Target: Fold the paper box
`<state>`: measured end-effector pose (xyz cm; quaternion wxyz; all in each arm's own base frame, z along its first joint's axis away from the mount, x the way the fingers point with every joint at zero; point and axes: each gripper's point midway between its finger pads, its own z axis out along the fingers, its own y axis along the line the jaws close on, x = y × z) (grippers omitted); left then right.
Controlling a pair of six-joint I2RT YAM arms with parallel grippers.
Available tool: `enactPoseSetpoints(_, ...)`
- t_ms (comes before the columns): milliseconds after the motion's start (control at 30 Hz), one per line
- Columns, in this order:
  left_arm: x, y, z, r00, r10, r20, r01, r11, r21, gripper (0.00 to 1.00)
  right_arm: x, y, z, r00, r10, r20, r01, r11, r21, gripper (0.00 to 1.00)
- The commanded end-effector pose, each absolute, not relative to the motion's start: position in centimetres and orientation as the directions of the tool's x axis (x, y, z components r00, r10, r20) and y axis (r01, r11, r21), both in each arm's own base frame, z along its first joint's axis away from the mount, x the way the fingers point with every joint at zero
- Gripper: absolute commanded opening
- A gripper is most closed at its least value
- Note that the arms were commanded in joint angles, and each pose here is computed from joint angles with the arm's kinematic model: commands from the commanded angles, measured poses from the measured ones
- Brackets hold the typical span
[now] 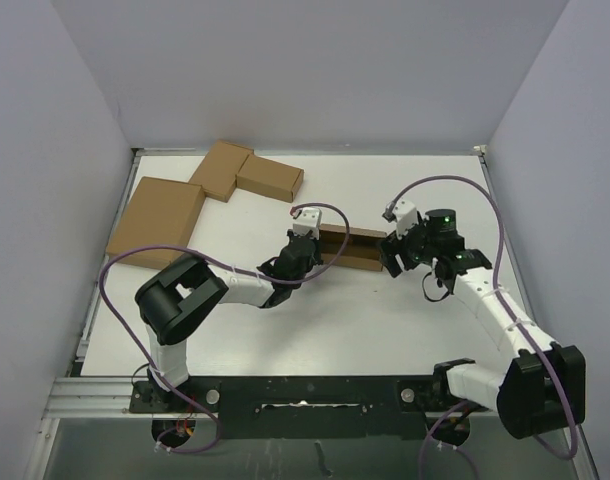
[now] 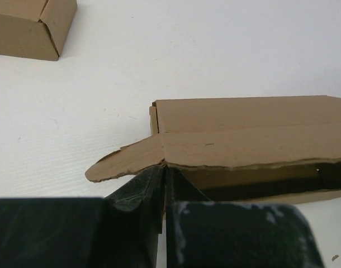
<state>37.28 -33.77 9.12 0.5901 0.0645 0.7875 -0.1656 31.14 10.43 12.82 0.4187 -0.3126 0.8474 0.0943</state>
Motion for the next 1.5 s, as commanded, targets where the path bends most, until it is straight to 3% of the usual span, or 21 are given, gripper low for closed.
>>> enactPoseSetpoints(0, 37.3, -34.0, 13.8, -0.228, -0.166, -0.959, 0.308, 0.923, -0.233, 0.0, 29.5, 10.9, 16.7, -0.275, -0.51, -0.815, -0.765, 0.63, -0.136, 0.74)
enactPoseSetpoints(233, 37.0, -34.2, 13.7, -0.229, -0.16, -0.96, 0.314, 0.921, -0.229, 0.0, 27.1, 12.9, 21.1, -0.078, -0.497, -0.864, -0.893, 0.421, -0.162, 0.77)
enactPoseSetpoints(433, 36.9, -34.4, 13.8, -0.228, -0.16, -0.96, 0.319, 0.92, -0.229, 0.0, 26.6, 15.0, 22.9, 0.036, -0.484, -0.874, -0.944, 0.272, -0.189, 0.86)
enactPoseSetpoints(867, 36.8, -34.4, 13.8, -0.226, -0.162, -0.961, 0.321, 0.918, -0.231, 0.0, 30.6, 15.4, 18.6, 0.049, -0.694, -0.718, -0.912, 0.261, -0.315, 0.75)
enactPoseSetpoints(1167, 36.7, -34.5, 14.0, -0.225, -0.164, -0.96, 0.325, 0.917, -0.233, 0.0, 32.2, 15.2, 16.8, 0.086, -0.756, -0.648, -0.889, 0.235, -0.393, 0.52)
enactPoseSetpoints(1333, 36.4, -34.4, 14.3, -0.224, -0.165, -0.961, 0.333, 0.913, -0.234, 0.0, 32.0, 15.2, 16.1, 0.121, -0.772, -0.623, -0.881, 0.207, -0.426, 0.23)
enactPoseSetpoints(1467, 36.0, -34.5, 14.7, -0.225, -0.171, -0.959, 0.345, 0.907, -0.242, 0.0, 31.8, 14.9, 15.7, 0.128, -0.78, -0.613, -0.876, 0.201, -0.439, 0.11)
